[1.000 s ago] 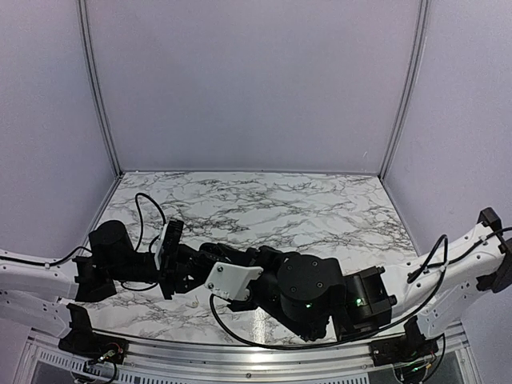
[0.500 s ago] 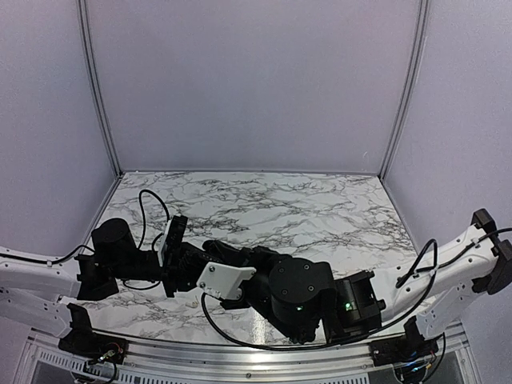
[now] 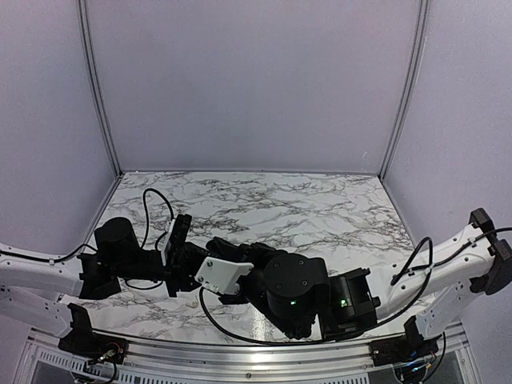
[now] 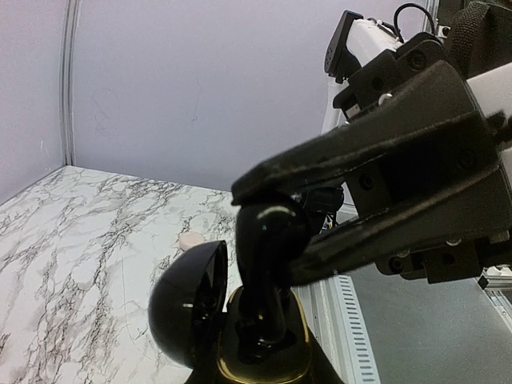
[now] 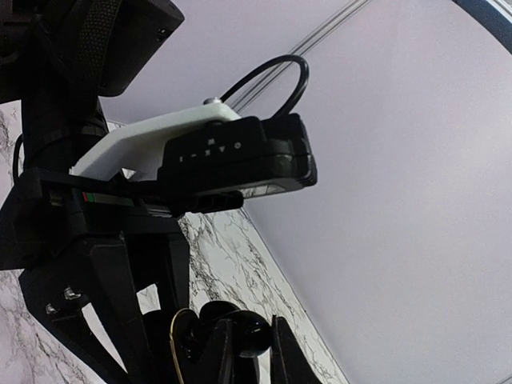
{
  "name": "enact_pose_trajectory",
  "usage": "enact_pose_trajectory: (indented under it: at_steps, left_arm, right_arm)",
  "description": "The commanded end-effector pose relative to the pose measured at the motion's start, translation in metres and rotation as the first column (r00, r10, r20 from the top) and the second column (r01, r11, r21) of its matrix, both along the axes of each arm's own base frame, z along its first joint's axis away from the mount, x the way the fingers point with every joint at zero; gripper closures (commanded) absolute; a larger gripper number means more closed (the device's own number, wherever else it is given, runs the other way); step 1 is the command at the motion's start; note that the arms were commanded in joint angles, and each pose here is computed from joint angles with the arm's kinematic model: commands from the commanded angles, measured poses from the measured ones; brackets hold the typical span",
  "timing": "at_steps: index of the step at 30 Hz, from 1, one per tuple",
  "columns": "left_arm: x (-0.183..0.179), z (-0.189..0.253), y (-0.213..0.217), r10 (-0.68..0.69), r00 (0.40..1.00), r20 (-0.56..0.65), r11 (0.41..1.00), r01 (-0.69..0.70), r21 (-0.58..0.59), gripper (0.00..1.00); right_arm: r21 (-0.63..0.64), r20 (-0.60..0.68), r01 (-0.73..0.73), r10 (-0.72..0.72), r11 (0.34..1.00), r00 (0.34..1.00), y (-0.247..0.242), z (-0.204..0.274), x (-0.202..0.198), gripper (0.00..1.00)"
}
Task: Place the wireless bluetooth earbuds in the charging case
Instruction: Insert the left earbud into the left side groove of the charging case.
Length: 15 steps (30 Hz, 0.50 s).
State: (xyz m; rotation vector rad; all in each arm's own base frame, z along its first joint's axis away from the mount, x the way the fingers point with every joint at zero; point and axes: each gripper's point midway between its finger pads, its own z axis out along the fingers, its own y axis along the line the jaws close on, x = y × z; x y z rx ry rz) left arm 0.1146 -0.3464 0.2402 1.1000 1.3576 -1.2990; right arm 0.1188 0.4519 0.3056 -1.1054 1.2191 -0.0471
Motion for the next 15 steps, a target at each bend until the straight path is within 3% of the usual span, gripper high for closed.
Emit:
enact_pose_trajectory:
  at_steps: [1,15]
  left_arm:
    - [0.0024,0.0216,-0.0054,0.001,1.000,0.018,0.999,0.000,-0.054,1.00]
    - [0.0053,0.0257,-0.0096,0.001,1.000,-0.010,0.998,-0.002,-0.069,1.00]
  right_arm:
    - [0.026,0.001,0.017,-0.017,1.000,1.000,0.0065,0.0098,0.0048,0.92]
    - [0.017,0.023,0.053,-0.054,0.998,0.998,0.0023,0.0022,0.0096,0.92]
